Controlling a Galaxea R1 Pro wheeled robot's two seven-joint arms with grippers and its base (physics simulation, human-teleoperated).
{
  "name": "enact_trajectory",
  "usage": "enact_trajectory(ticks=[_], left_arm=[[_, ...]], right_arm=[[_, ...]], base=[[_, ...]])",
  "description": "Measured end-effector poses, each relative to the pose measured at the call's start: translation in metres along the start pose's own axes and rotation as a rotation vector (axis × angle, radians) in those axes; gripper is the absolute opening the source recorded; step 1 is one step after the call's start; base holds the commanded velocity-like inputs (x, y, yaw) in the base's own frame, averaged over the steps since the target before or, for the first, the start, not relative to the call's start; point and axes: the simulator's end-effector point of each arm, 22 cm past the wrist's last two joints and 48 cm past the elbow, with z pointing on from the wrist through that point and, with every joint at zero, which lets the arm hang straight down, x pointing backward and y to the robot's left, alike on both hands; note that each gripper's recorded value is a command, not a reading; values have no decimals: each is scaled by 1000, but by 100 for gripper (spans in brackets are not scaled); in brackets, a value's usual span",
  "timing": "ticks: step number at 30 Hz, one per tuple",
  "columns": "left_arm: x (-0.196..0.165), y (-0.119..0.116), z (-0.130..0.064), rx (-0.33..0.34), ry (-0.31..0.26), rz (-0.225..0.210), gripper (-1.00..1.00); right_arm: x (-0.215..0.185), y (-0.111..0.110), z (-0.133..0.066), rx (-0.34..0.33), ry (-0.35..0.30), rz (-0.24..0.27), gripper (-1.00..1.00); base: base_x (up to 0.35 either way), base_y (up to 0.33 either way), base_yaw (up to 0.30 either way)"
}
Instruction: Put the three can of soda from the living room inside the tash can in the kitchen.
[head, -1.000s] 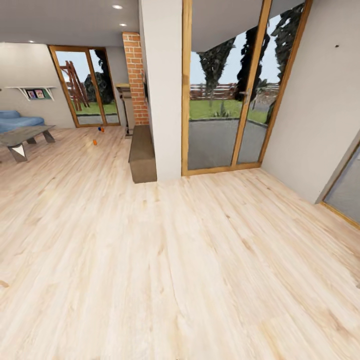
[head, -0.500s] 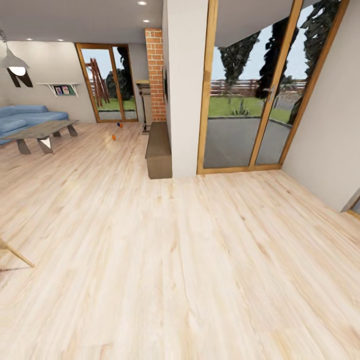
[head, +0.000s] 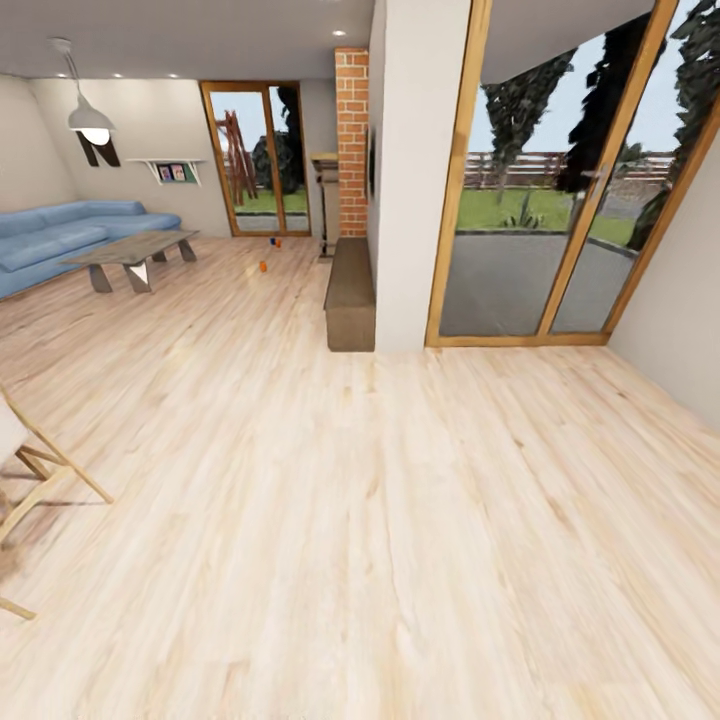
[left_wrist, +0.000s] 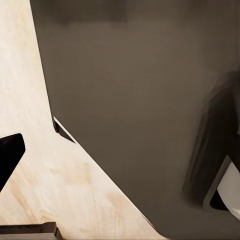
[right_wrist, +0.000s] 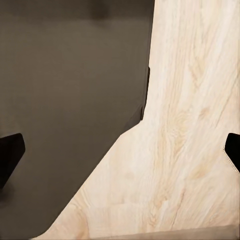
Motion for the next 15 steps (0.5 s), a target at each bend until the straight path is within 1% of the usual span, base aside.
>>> enact_trajectory(ticks=[15], left_arm=[[6,-1,0,1,16,0,100]], right_arm=[[6,0,0,0,15,-2,100]], base=[[0,0,226]])
